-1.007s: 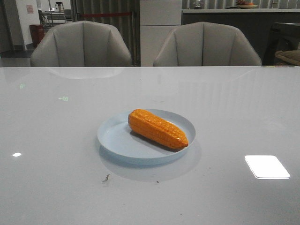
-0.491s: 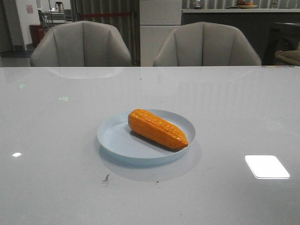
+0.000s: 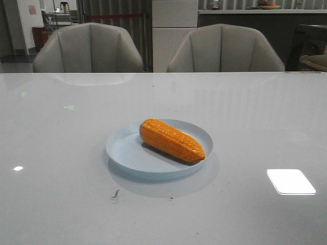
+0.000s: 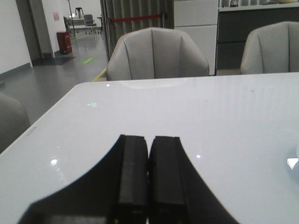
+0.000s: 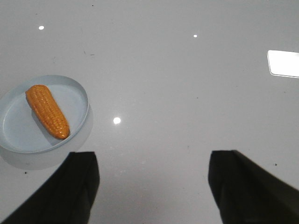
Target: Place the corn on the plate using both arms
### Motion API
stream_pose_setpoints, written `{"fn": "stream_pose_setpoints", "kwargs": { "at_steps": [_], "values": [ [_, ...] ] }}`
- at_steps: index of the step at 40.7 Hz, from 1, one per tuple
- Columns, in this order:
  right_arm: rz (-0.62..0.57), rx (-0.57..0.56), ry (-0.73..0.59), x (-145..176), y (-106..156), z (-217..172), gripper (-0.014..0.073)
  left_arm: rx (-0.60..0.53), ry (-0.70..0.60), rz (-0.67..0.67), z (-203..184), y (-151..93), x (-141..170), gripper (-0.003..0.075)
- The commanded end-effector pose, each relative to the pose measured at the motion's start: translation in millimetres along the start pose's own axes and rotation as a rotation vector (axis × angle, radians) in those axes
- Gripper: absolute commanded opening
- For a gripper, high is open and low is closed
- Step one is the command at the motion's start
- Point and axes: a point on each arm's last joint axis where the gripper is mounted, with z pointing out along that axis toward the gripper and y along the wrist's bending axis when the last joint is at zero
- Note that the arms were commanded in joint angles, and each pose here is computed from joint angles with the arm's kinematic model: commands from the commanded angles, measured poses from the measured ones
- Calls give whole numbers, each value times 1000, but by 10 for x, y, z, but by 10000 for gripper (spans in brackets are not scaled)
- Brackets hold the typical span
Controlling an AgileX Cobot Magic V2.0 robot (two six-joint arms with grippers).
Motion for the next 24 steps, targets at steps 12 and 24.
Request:
{"fn": "stream_pose_setpoints", "kwargs": {
  "at_steps": [12, 24],
  "values": [
    [2, 8, -100, -137, -4, -50, 594, 12, 47, -9, 4, -18, 138, 94],
    [2, 8, -100, -137, -4, -50, 594, 12, 47, -9, 4, -18, 138, 94]
  ]
}}
